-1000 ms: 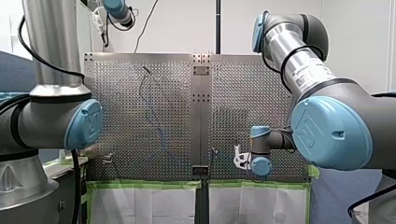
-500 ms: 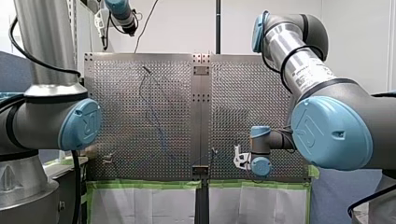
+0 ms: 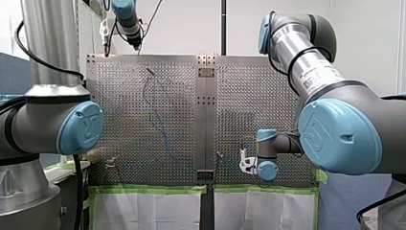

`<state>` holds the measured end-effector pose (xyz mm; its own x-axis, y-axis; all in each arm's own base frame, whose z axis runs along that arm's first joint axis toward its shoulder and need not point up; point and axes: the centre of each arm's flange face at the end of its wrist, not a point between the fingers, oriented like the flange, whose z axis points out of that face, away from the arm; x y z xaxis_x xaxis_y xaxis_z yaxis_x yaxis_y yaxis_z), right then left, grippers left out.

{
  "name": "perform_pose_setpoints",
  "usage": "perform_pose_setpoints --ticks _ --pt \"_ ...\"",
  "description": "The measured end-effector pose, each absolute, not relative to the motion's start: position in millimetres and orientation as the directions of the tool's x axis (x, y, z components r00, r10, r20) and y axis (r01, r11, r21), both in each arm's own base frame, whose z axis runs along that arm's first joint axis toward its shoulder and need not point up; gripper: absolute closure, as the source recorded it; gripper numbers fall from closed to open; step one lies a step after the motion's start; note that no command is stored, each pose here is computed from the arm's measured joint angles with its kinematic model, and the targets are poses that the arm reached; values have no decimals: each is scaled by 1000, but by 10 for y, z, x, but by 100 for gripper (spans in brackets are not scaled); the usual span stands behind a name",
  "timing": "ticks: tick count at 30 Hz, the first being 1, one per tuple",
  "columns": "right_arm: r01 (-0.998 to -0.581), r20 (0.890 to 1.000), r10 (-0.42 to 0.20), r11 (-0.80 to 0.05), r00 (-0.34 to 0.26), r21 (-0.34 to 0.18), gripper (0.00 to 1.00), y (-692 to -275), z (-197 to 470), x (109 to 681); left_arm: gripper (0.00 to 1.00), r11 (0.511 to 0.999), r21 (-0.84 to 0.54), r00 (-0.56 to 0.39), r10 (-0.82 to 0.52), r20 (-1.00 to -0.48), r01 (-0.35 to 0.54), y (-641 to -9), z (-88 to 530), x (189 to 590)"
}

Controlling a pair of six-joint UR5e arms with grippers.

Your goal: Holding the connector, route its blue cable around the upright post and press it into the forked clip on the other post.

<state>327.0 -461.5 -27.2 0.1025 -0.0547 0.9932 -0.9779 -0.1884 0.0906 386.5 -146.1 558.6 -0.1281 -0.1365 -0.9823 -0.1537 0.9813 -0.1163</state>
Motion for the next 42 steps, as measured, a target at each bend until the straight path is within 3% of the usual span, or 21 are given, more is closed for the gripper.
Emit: perform_pose_setpoints --ticks 15,42 --pt "-978 993 -52 -187 102 90 71 -4620 -271 3267 1 984 -83 -223 -118 -968 -160 -1453 5558 3780" --pt "-978 993 -56 -190 104 91 71 -4608 -274 3276 1 982 -89 -220 -125 -968 -169 -1464 5560 3772"
